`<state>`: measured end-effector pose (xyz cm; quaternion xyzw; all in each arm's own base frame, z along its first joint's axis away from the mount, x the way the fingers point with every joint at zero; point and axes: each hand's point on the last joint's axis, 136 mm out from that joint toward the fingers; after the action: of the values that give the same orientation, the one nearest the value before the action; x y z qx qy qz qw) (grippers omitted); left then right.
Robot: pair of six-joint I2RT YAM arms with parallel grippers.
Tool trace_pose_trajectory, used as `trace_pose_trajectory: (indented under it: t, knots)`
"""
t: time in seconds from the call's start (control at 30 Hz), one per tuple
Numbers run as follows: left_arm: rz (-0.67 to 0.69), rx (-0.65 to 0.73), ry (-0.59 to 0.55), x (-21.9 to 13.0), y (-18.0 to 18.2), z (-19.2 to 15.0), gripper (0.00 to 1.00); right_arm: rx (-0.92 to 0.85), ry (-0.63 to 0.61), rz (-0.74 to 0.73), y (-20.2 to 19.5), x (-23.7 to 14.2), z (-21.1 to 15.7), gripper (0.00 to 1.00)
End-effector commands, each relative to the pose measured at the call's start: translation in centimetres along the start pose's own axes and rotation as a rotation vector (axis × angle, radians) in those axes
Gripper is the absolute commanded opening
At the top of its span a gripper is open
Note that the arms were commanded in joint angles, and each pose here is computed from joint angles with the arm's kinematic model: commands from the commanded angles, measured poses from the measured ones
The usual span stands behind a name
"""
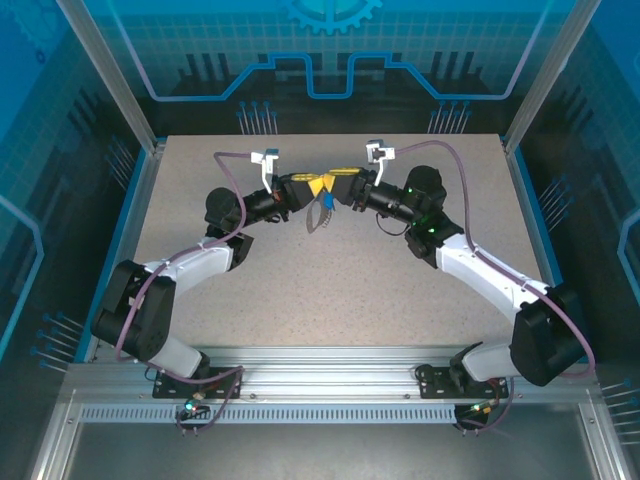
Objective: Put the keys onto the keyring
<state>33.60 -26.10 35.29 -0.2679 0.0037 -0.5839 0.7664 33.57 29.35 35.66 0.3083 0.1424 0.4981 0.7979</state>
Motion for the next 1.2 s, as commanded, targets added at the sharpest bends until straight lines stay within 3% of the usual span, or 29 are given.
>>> trace_pose_trajectory:
  t: [0.0,0.23,0.53,1.0,1.17]
  knots:
    - [-0.018,0.043,-0.034,0.2,-0.7,0.8,0.00,-0.018,-0.011,0.051,1.3,0.3,0.3,0.32]
    - [-0.012,0.045,-0.034,0.2,-0.5,0.8,0.00,-0.013,-0.007,0.052,1.3,-0.1,-0.2,0.18]
    - [-0.009,0.047,-0.037,0.2,-0.5,0.9,0.00,-0.012,-0.007,0.051,1.3,-0.6,-0.6,0.20]
    - [-0.016,0.051,-0.004,0.8,-0.8,0.2,0.00,-0.011,-0.001,0.085,1.7,-0.3,-0.6,0.00]
    - [-0.017,0.045,0.011,0.9,-0.6,-0.1,0.00,-0.020,-0.005,0.093,1.9,-0.2,-0.4,0.00]
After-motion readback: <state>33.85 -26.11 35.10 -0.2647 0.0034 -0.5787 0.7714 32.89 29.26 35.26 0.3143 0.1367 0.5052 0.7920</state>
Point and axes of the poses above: each hand's point on the last joint's axis, 136 mm out from that joint toward the fingers, its own x axis out along the fingers, its own y axis along the line the jaws close on, z = x × y, and after that the axes turned 5 degrees about x, right-handed
